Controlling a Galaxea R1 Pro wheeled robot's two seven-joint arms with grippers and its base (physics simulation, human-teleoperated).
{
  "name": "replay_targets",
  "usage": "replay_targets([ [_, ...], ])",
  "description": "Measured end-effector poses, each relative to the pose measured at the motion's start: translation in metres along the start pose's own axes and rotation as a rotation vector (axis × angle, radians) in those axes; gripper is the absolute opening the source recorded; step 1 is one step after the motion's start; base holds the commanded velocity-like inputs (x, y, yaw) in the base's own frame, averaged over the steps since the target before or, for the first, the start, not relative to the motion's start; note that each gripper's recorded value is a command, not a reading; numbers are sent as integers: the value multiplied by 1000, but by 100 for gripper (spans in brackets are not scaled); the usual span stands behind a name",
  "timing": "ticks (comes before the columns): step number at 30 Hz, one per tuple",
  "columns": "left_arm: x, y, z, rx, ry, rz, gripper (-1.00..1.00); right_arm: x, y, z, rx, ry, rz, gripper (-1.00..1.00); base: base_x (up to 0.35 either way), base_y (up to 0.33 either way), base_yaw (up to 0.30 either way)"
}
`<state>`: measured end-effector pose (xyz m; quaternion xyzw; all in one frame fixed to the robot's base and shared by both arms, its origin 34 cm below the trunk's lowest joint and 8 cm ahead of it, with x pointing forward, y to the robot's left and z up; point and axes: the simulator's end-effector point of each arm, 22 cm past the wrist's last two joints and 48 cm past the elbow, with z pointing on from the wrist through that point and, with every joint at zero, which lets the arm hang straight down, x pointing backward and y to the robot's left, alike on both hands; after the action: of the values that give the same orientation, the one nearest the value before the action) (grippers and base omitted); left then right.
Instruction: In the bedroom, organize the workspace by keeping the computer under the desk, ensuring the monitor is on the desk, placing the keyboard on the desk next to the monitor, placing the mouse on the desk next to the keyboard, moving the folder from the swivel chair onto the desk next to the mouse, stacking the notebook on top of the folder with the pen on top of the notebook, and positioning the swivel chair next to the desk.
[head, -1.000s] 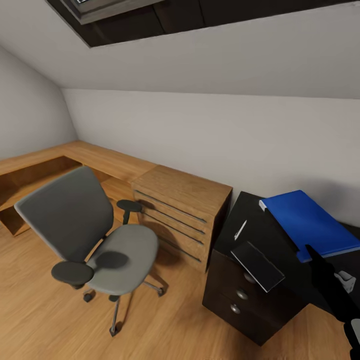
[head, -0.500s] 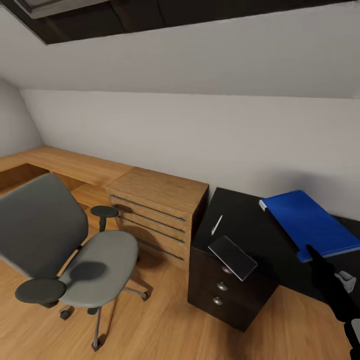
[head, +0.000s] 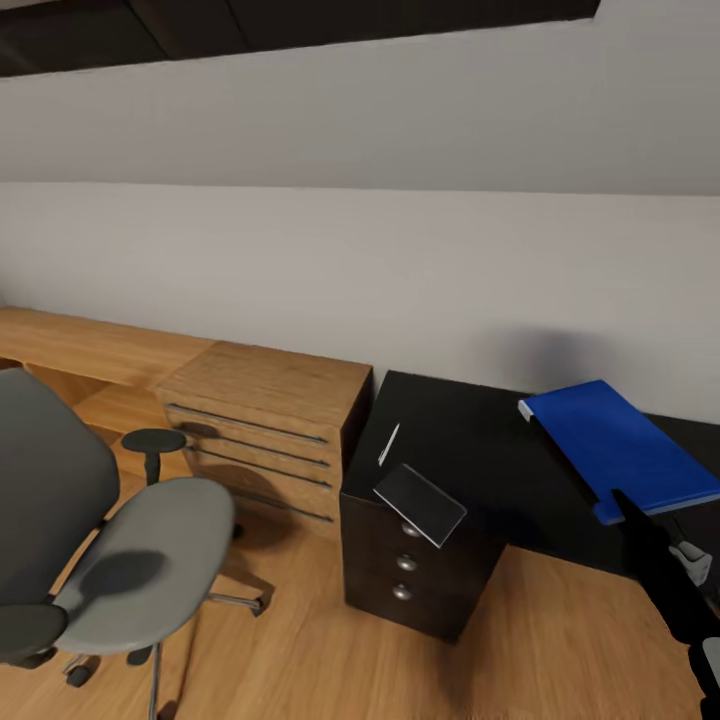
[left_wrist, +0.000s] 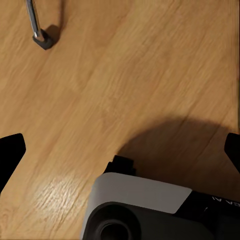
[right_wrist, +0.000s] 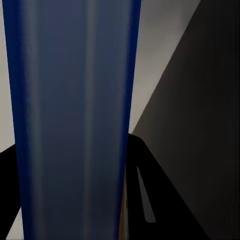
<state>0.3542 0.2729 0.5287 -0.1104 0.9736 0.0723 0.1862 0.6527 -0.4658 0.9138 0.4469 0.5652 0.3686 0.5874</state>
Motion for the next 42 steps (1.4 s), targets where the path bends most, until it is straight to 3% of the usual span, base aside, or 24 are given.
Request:
replay_targets([
  [29, 0, 0, 0, 0, -1, 0, 100, 1, 0, 0, 2, 1, 0, -100, 0, 0, -300],
  [36, -11, 0, 0, 0, -50, -13, 100, 2, -1, 0, 3, 5, -2, -100, 0, 0, -300],
  [42, -13, 0, 0, -1, -58, -16, 100, 4, -1, 1, 3, 8, -4, -100, 0, 0, -300],
])
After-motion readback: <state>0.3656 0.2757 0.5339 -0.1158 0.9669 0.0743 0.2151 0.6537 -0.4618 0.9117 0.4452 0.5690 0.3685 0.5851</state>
